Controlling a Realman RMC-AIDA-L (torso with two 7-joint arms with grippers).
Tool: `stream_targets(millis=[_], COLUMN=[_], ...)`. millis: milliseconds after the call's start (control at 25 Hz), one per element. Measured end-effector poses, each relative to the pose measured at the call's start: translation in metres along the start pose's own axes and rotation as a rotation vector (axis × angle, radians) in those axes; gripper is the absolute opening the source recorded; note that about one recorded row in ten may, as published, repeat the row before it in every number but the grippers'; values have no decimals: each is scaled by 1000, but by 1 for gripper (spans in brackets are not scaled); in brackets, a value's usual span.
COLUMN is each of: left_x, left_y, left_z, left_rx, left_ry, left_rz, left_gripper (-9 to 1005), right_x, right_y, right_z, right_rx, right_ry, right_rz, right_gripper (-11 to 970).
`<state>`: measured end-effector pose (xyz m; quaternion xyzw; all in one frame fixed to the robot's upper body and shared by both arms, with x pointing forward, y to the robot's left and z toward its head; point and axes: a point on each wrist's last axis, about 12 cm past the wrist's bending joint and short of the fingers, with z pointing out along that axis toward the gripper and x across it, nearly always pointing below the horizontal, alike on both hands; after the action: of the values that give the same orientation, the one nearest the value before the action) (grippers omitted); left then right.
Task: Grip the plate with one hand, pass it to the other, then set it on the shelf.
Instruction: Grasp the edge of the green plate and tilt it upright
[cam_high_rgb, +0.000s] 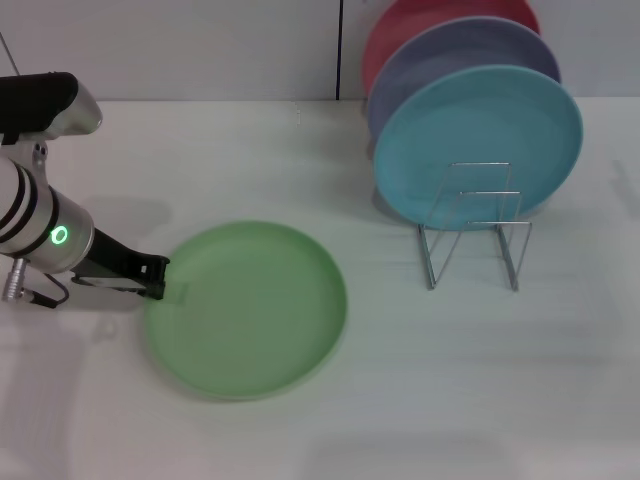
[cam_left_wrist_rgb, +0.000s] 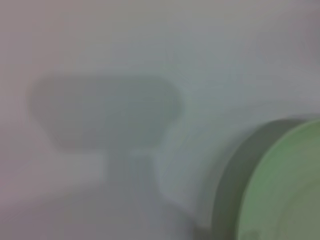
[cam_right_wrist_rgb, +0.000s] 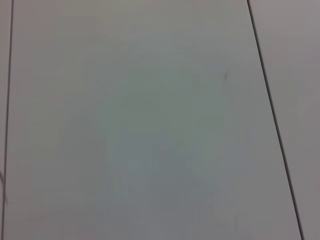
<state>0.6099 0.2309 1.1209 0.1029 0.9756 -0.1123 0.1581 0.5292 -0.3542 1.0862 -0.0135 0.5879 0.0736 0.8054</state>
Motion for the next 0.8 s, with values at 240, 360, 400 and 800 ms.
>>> stream_targets(millis=[240, 360, 400, 800], left_x=[6, 12, 14, 36], left_y=[14, 24, 27, 57], left_z=[-3, -4, -4, -5], left_rx=[95, 146, 161, 209], left_ry=[-76, -134, -155, -341], left_rz=[-37, -57, -63, -107], left_gripper=[42, 41, 39, 35], right_x=[0, 0, 0, 2], right_y=[0, 1, 1, 3], right_z=[1, 2, 2, 6], right_rx=[-1, -2, -2, -6], right_ry=[0, 1, 2, 7], right_rz=[1, 1, 2, 6], right_gripper=[760, 760, 760, 759])
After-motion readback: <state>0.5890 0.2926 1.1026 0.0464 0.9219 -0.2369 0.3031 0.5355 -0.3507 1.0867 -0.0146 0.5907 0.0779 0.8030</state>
